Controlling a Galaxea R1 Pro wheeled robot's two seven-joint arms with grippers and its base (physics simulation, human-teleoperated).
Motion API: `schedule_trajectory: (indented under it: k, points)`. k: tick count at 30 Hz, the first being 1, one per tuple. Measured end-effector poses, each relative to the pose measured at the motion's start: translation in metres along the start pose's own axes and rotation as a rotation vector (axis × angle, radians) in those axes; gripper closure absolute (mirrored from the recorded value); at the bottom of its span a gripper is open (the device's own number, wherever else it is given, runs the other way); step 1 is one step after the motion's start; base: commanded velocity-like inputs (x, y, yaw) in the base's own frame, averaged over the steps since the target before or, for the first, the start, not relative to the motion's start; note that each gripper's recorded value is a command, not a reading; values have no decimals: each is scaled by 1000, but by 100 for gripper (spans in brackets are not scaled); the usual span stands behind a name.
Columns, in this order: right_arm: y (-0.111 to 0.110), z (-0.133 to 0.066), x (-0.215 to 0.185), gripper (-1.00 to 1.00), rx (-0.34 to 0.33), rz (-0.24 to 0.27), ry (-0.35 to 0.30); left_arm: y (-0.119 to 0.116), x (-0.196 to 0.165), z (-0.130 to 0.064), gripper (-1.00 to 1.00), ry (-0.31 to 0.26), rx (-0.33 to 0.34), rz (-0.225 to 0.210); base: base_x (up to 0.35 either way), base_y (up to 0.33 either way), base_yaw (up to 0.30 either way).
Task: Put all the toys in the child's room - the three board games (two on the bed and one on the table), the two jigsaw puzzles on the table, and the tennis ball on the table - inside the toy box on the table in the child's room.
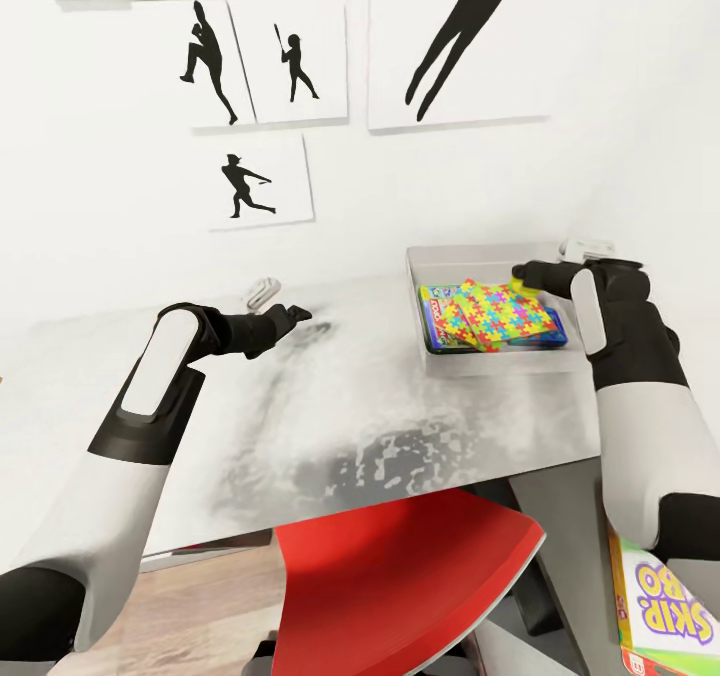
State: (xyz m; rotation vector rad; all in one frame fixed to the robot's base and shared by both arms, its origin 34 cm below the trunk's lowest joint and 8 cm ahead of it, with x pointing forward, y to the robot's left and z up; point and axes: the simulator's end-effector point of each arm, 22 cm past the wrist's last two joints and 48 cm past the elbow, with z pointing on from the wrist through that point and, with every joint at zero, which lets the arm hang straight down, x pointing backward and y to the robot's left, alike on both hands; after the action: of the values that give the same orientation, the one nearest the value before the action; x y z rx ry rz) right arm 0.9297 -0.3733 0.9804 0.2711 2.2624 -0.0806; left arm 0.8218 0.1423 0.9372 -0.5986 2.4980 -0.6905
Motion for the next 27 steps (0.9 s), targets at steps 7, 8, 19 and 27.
schedule_trajectory:
  k: [7,8,19,27]
  points:
    - [-5,12,3,100,11,9,-1,0,-1,0,-100,-1,0,0,0,0,0]
    - [-6,13,3,100,13,10,-1,-1,-1,0,-100,-1,1,0,0,0,0]
    - [-8,12,-21,100,17,22,-37,-2,-2,-1,-100,-3,3,1,0,0,0]
    - [-14,11,-30,100,44,31,-70,-4,-3,-1,-100,-6,6,3,0,0,0]
